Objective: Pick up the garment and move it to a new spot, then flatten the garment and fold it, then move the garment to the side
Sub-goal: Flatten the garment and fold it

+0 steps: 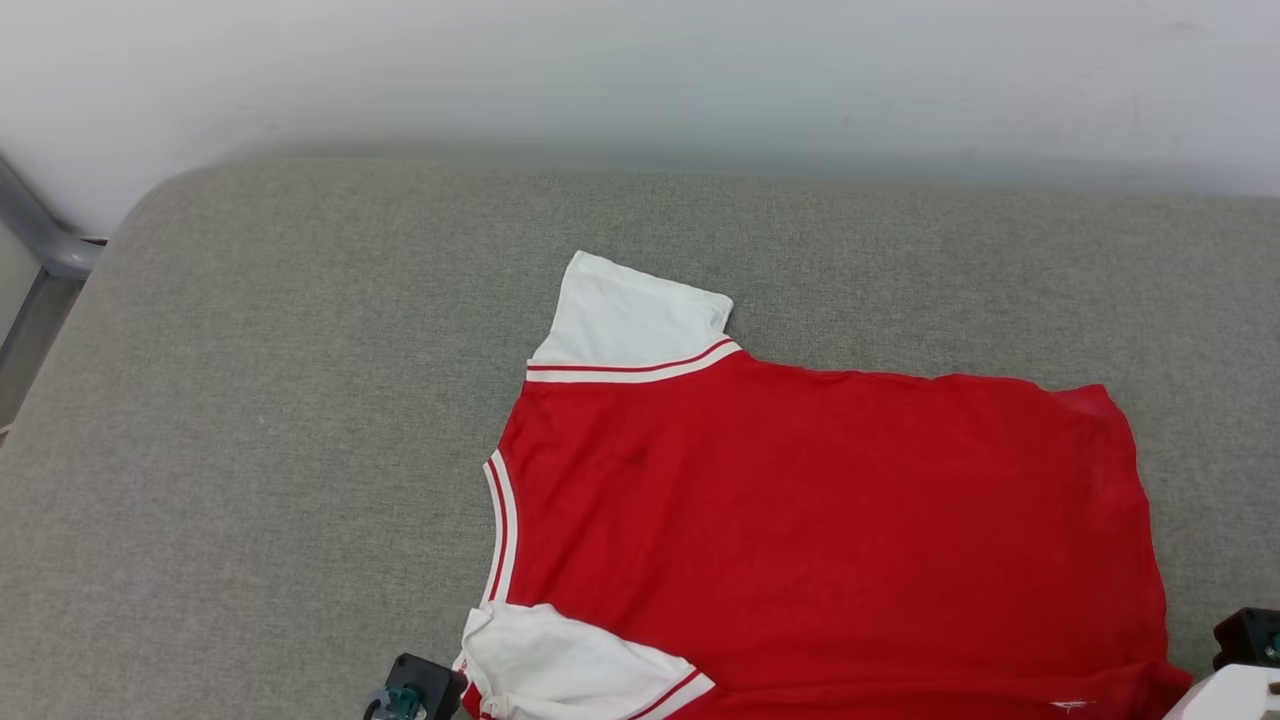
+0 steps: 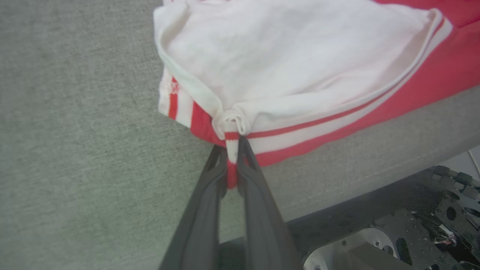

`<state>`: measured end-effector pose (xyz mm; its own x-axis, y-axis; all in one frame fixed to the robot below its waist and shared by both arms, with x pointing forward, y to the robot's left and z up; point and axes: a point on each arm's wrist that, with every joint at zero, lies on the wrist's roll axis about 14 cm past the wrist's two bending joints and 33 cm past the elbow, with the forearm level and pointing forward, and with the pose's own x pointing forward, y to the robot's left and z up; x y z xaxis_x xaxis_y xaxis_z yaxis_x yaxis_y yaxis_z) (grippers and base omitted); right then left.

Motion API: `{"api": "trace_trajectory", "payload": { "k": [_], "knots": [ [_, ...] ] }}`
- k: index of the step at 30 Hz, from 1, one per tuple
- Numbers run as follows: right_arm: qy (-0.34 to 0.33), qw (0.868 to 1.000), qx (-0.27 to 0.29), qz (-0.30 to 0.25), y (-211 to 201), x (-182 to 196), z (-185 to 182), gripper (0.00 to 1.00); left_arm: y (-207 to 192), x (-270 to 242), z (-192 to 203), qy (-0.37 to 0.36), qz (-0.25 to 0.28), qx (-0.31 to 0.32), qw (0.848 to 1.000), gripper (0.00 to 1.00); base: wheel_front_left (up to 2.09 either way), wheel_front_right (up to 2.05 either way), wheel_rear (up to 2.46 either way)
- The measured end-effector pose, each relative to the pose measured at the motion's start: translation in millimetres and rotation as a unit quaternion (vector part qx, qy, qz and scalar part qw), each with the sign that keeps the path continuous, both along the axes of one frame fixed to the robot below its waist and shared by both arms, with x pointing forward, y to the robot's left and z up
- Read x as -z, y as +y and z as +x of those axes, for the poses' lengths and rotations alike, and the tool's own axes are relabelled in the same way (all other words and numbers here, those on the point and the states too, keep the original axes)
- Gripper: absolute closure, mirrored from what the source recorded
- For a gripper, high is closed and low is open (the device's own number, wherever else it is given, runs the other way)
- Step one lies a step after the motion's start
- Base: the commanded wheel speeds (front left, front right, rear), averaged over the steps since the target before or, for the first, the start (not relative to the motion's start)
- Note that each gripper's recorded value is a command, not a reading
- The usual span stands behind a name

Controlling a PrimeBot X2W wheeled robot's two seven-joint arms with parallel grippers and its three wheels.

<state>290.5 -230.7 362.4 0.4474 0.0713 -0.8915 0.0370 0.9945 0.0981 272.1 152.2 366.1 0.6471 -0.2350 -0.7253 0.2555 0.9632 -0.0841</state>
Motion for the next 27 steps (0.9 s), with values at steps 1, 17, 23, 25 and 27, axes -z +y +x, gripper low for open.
{"api": "trace_trajectory", "payload": {
  "k": [1,17,23,25,27],
  "knots": [
    [-0.003,1.0,0.0,0.0,0,-1,1,0.91,0,-1,0,-0.003,0.0,-0.001,1.0,0.93,0.0,0.0,0.0],
    [-0.283,0.958,-0.025,0.027,25,-109,72,0.0,1,-105,66,-0.276,-0.036,-0.024,0.96,0.0,0.0,0.0,0.0],
    [-0.412,0.91,-0.032,0.047,42,-152,85,0.0,-2,-144,81,-0.386,-0.057,-0.032,0.92,0.0,0.0,0.0,0.0],
    [-0.445,0.893,-0.03,0.051,45,-161,87,0.0,-3,-152,86,-0.408,-0.055,-0.033,0.911,0.0,0.0,0.0,0.0],
    [-0.471,0.88,-0.026,0.057,47,-165,88,0.0,-2,-158,91,-0.421,-0.053,-0.039,0.905,0.0,0.0,0.0,0.0]
  ]
}}
